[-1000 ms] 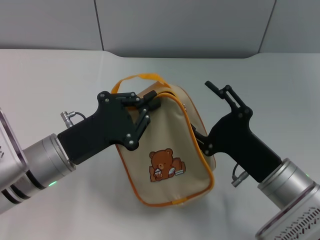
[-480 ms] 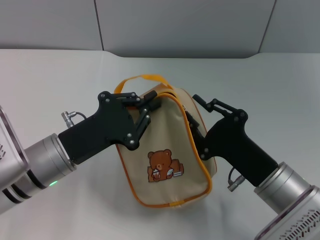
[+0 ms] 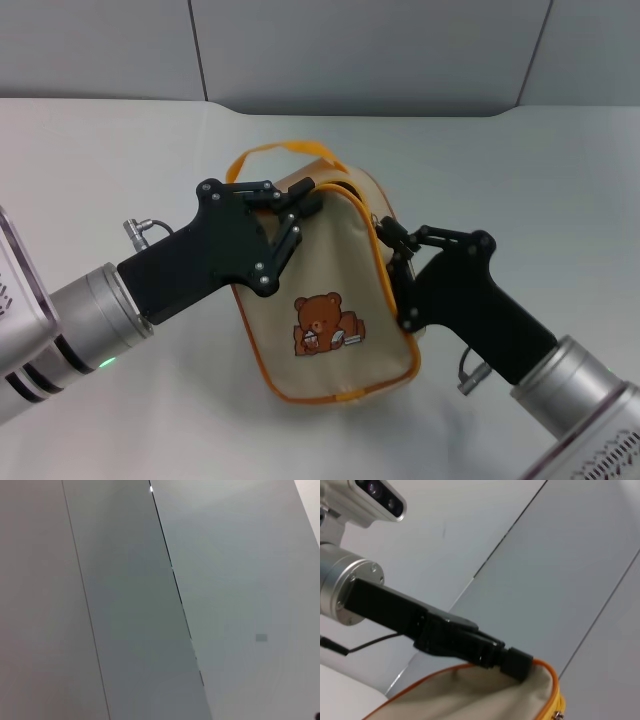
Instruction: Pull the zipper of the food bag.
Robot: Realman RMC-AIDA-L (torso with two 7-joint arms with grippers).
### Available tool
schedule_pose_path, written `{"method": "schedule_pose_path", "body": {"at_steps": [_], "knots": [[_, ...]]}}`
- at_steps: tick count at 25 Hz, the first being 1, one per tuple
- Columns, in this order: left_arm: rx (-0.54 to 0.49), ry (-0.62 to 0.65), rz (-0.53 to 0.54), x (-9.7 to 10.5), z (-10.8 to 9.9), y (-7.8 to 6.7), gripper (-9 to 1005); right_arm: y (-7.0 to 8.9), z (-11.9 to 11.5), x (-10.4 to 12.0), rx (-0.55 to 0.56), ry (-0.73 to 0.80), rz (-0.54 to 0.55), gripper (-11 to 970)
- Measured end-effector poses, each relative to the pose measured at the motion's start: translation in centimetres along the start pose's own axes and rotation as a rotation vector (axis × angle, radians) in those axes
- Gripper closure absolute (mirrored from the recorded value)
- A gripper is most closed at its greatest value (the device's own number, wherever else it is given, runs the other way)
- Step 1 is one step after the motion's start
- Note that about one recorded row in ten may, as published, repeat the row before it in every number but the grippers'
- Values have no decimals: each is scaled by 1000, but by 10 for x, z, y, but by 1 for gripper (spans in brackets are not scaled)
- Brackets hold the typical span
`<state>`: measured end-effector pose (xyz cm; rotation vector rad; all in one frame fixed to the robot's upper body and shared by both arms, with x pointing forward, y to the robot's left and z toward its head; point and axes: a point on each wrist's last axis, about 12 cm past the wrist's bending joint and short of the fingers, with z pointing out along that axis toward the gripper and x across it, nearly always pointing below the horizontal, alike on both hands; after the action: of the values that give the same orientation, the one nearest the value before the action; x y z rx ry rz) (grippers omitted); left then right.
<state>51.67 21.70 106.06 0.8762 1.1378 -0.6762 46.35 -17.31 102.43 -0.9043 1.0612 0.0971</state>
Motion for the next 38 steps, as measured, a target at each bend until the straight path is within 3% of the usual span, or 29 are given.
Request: {"method": "schedule_pose_path", "body": {"at_steps": [4, 7, 8, 13, 17, 22, 23, 24, 25, 26, 28, 29, 30, 32, 33, 34, 37, 38], "knots": [[-8, -1, 3, -1, 0, 2, 900, 8, -20, 2, 18, 54, 25, 951], [-8, -3, 5, -1, 1, 4, 895, 20, -54, 5, 26, 134, 40, 961], [-8, -4, 7, -1, 2, 4, 894, 29, -80, 5, 16, 178, 41, 954], [-5, -4, 12, -2, 3, 5, 886, 29, -110, -2, 74, 176, 30, 916], [-14, 8, 9, 0, 2, 5, 879, 23, -112, -8, 128, 126, 53, 886], [-49, 50, -39, 8, -9, -3, 872, 5, -107, -6, 167, 45, 270, 849], [-64, 60, -72, 10, -17, -7, 870, -10, -103, 1, 131, 6, 397, 841], [-64, 60, -72, 10, -17, -7, 868, -10, -103, 1, 131, 6, 397, 833], [-70, 63, -103, 10, -24, -8, 867, -26, -99, 7, 73, -21, 515, 826], [-70, 63, -103, 10, -24, -8, 865, -26, -99, 7, 73, -21, 515, 784], [-46, 75, -150, 8, -34, -5, 862, -55, -90, 18, -72, -16, 706, 699], [-46, 75, -150, 8, -34, -5, 861, -55, -90, 18, -72, -16, 706, 656], [21, 102, -180, 5, -41, -1, 859, -70, -83, 21, -168, 12, 776, 614], [60, 115, -195, 3, -43, 1, 719, -76, -79, 22, -221, 31, 805, 543], [172, 153, -223, -3, -46, 4, 649, -87, -73, 23, -330, 70, 827, 508], [172, 153, -223, -3, -46, 4, 626, -87, -73, 23, -330, 70, 827, 472], [292, 196, -245, -9, -51, 4, 555, -101, -63, 19, -521, 119, 842, 366], [351, 229, -269, -12, -54, 4, 532, -106, -59, 16, -620, 132, 843, 186]]}}
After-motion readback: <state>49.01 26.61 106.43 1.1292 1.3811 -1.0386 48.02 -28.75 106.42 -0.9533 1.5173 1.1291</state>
